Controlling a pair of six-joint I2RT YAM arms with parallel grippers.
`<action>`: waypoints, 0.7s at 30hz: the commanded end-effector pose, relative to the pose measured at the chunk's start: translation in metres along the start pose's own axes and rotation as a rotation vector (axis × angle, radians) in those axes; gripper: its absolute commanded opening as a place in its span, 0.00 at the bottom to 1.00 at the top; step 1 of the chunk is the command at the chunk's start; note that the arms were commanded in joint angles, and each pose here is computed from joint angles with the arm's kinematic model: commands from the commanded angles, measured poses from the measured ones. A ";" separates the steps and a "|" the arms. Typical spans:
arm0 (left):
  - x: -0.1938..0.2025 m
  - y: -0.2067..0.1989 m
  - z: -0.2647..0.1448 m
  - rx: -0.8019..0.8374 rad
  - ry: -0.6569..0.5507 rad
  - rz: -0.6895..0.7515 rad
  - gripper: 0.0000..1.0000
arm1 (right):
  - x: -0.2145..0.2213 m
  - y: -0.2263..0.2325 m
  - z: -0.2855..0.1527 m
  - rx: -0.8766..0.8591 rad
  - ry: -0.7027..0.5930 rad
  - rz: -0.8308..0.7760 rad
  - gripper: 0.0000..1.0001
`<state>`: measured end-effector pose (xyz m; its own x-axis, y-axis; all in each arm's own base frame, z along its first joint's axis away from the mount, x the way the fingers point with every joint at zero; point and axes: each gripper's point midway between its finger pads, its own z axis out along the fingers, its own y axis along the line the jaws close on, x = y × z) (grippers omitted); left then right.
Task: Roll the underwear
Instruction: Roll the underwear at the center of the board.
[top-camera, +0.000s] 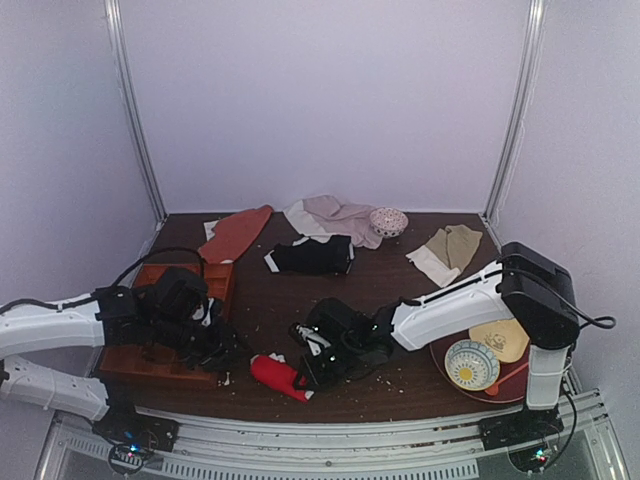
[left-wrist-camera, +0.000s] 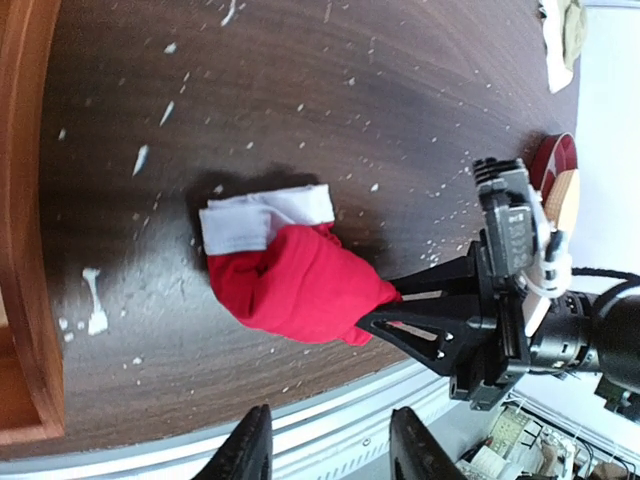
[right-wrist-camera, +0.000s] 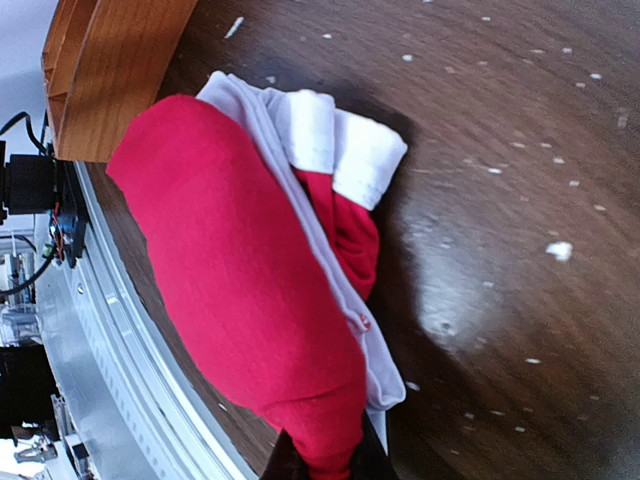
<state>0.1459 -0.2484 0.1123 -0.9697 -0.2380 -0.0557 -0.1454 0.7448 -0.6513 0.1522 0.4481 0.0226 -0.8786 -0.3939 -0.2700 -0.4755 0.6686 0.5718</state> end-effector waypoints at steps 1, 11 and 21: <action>0.002 0.017 0.006 -0.033 -0.081 -0.114 0.42 | 0.053 -0.069 0.029 0.265 0.091 0.137 0.00; 0.014 0.028 0.024 -0.003 -0.167 -0.178 0.54 | 0.053 -0.070 0.037 0.306 0.030 0.164 0.00; 0.010 0.032 0.051 0.073 -0.253 -0.172 0.63 | 0.051 -0.068 0.037 0.308 0.005 0.159 0.00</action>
<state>0.1284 -0.2486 0.0448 -0.8864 -0.4552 -0.0843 -0.2928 0.6924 -0.6594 0.1534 0.4733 0.0218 -0.9139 -0.2328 -0.3324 -0.3926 0.7148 0.5788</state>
